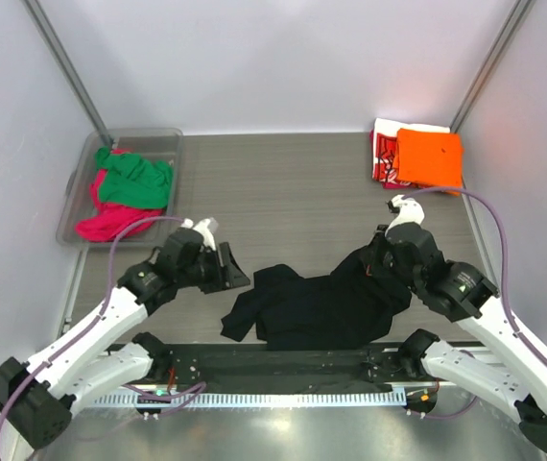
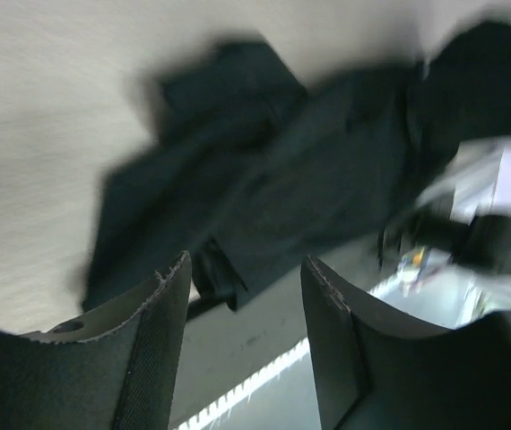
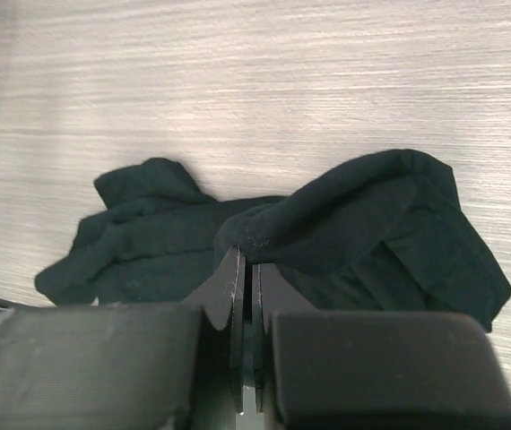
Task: Fold and stack the t-shirts
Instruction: Flatten the tshirt out
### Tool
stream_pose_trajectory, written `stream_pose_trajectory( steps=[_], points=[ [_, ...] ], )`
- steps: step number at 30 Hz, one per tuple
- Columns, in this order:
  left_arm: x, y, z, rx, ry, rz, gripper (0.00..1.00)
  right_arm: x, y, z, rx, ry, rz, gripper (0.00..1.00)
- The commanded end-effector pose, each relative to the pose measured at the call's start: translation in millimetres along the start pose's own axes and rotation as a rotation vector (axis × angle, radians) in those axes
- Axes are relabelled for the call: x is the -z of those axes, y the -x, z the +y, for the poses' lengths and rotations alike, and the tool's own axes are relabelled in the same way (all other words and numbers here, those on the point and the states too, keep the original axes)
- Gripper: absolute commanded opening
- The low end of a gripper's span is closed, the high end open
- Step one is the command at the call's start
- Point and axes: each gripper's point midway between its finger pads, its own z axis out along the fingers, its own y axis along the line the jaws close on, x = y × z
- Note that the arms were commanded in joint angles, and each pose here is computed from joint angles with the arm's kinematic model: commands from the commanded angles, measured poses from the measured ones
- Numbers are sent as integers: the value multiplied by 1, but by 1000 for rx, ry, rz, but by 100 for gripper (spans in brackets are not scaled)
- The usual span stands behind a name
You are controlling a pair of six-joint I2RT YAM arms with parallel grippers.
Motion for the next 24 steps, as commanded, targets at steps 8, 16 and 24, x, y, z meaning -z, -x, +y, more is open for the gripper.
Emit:
stream_pose_trajectory(
  steps=[8,16,24],
  points=[
    [-60,-69,-38,-213,-56,132,48,-3,1,3,-63,21,-33,1],
    [-107,-81,-18,-268,39,196,46,1,-1,1,-60,24,-33,1],
    [-118,-73,18,-369,205,177,60,0,-3,-2,-55,11,-29,1]
  ],
)
